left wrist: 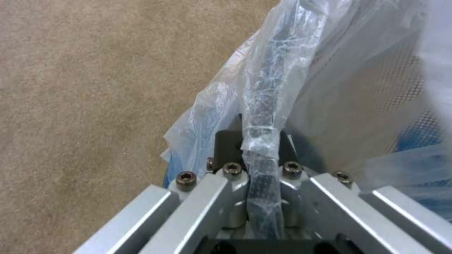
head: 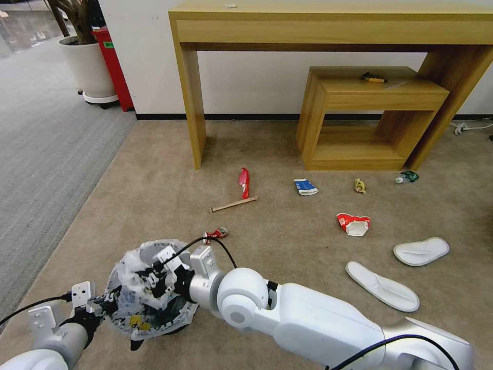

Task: Pick up the trash bin and place the garbage on the floor into it.

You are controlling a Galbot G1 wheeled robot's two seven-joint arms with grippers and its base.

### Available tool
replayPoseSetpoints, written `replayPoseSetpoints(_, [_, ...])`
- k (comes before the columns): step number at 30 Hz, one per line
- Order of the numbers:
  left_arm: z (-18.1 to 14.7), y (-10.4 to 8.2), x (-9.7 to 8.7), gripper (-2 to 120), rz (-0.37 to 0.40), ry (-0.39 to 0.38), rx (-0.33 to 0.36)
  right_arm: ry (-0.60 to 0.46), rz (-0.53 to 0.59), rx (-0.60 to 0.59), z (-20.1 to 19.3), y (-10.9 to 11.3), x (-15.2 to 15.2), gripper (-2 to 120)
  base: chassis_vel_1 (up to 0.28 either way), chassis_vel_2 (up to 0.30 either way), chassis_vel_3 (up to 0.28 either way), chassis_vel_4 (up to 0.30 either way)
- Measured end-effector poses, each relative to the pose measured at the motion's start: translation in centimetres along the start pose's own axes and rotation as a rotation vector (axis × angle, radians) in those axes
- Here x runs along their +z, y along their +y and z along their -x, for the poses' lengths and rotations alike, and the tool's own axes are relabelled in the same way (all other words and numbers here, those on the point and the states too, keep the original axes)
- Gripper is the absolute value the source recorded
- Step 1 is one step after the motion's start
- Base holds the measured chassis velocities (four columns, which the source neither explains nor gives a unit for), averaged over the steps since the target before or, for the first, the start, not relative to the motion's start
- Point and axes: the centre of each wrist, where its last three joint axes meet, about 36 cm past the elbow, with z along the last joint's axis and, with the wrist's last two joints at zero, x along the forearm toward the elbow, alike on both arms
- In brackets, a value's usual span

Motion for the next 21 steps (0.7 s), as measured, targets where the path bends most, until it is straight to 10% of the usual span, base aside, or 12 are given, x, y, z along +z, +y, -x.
replayPoseSetpoints(21, [0.1, 0.4, 0.2, 0, -0.007, 0.005, -0.012, -0.110, -0.009, 0.076, -1.2, -1.5, -1.7, 91, 0.000, 0.000, 0.000, 0.000])
